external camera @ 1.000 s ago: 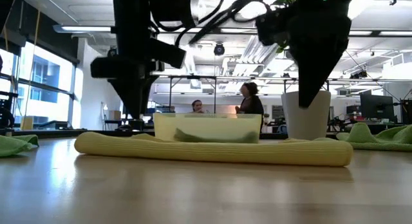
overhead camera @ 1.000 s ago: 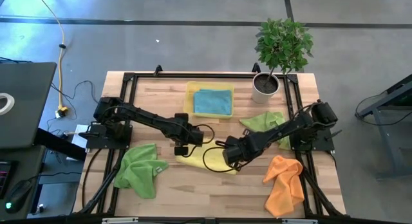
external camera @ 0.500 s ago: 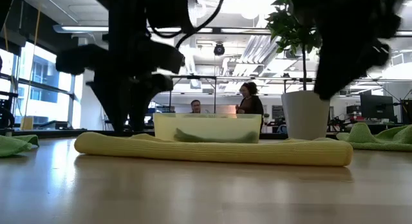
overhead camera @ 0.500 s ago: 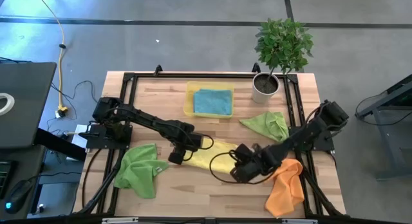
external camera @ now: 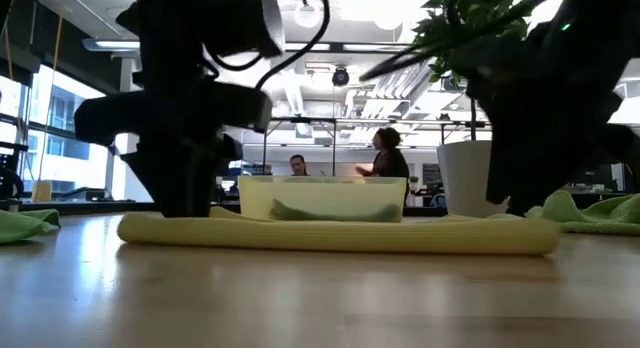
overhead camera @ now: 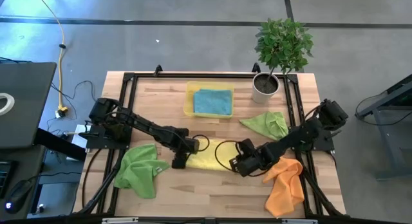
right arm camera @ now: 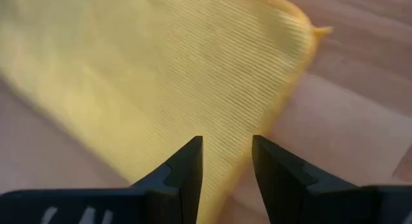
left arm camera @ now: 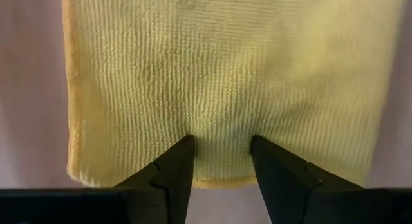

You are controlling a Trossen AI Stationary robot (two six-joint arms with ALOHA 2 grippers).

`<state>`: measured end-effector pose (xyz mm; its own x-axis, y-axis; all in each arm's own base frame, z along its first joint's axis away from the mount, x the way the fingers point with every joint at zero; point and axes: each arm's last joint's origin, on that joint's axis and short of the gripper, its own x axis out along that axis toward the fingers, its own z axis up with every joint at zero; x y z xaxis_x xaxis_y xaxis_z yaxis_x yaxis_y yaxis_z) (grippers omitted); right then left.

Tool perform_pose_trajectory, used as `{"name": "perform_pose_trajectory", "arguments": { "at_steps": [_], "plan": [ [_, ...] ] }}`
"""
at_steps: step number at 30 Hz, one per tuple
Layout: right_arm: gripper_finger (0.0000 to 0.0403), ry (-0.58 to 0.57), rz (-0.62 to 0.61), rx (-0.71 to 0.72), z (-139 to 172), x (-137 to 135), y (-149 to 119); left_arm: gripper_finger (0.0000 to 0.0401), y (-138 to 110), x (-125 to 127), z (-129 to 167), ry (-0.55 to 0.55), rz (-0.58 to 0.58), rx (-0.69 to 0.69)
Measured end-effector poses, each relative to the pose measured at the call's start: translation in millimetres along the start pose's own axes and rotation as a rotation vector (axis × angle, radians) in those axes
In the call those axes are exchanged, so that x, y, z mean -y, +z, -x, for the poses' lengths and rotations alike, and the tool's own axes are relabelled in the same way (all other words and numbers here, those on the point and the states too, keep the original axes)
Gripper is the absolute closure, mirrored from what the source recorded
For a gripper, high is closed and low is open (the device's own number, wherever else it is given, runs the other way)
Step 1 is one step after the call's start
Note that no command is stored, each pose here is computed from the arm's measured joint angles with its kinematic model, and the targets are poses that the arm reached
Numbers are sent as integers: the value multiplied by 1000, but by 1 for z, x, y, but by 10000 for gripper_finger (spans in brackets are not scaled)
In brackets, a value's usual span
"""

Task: Fold microfiber towels
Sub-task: Fold the yellow microfiber cloth

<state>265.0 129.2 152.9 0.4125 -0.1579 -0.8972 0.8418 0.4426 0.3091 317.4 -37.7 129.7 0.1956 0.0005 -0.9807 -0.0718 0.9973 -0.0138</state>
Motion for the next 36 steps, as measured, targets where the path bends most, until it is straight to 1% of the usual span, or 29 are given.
{"name": "perform_pose_trajectory", "arguments": {
  "at_steps": [3, 6, 9, 13, 16, 20, 24, 30, 36],
  "plan": [
    [276, -26, -18, -7, -6, 5, 10, 252, 7, 10, 0, -33, 32, 87],
    [276, -53, -1, -22, -10, 8, 19, 253, 11, 17, -1, -59, 52, 138],
    [276, -99, 34, -55, -12, 12, 25, 255, 11, 20, -1, -68, 84, 140],
    [276, -143, 43, -64, -10, 17, 28, 256, 10, 20, -1, -69, 120, 133],
    [276, -167, 42, -77, -9, 19, 26, 256, 10, 20, -1, -74, 129, 132],
    [275, -161, 13, -99, -7, 18, 19, 256, 9, 20, 2, -82, 164, 125],
    [259, -173, -14, -101, -7, 19, 12, 258, 10, 19, 5, -84, 174, 128],
    [235, -119, -45, -125, -20, 11, 5, 259, 24, 22, 17, -102, 172, 187],
    [234, -142, -65, -121, -25, 12, 3, 263, 39, 25, 35, -103, 150, 209]
  ]
}}
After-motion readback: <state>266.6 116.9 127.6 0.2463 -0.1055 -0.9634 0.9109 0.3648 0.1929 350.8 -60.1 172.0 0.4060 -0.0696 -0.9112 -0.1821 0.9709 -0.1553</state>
